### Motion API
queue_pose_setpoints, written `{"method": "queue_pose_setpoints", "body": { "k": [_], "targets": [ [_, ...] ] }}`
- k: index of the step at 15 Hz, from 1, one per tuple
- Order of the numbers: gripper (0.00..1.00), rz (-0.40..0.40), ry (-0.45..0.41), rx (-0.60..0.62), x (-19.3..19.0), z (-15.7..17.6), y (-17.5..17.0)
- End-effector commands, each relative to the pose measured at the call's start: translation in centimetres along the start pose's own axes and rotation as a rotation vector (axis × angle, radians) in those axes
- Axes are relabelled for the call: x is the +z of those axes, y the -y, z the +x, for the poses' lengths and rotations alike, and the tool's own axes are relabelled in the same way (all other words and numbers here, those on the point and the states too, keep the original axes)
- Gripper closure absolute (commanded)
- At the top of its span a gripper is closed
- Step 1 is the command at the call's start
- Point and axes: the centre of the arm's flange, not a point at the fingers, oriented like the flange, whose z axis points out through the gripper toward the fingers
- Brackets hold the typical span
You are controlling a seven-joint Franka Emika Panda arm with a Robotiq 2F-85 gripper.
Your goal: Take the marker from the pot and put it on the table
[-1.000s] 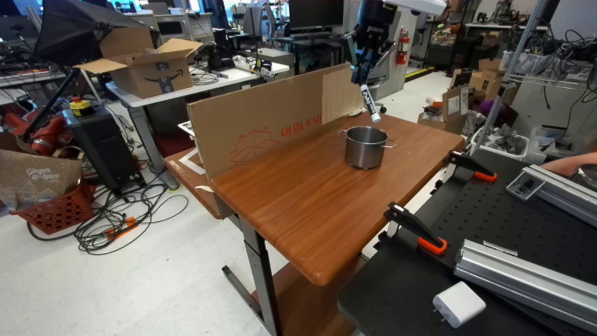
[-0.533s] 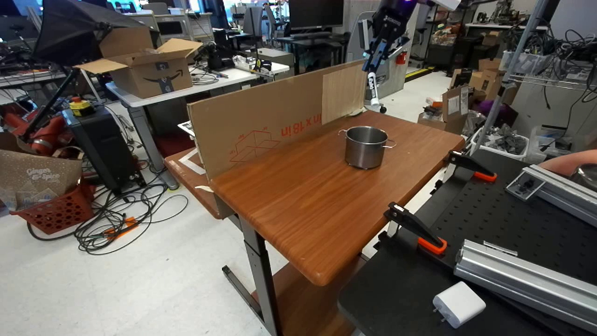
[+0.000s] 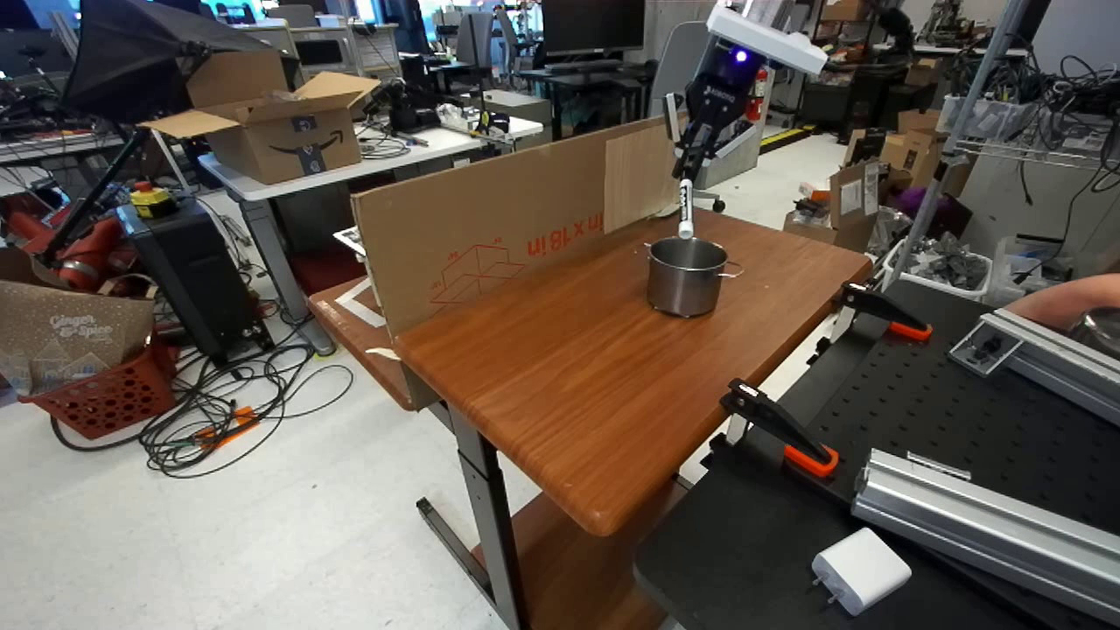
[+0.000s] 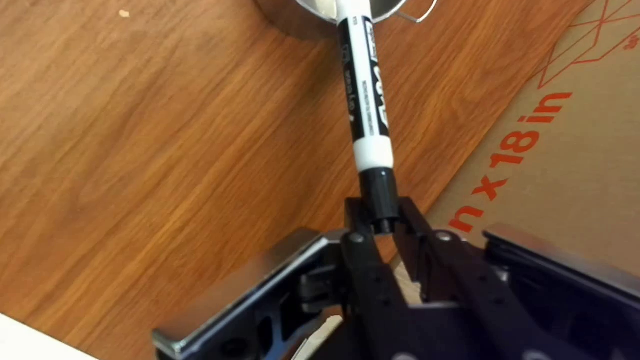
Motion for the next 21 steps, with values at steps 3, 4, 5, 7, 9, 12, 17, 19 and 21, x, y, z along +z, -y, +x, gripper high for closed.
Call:
{"method": "queue_pose_setpoints", "body": {
  "k": [3,4,5,7,9,12,17,19,21],
  "targets": [
    [0.95,0.005,0.016,0.123,1.5,3.6,-0.5],
    [0.95,0.004,0.014,0.138,1.6,4.0,-0.8],
    [0.95,0.006,0.017,0.149,1.7,4.4,-1.2],
    [0.95,0.004,0.010,0.168,1.8,5.1,-1.6],
    [0.95,-0.002,0.011,0.186,2.3,5.9,-1.9],
    [0.95,-0.017,0.016,0.213,3.4,6.8,-1.8],
    [0.95,-0.071,0.022,0.256,6.4,7.6,-1.9],
    [0.95,-0.100,0.027,0.272,7.7,7.7,-1.9],
    [0.95,-0.131,0.030,0.290,8.8,7.9,-1.8]
  ]
}}
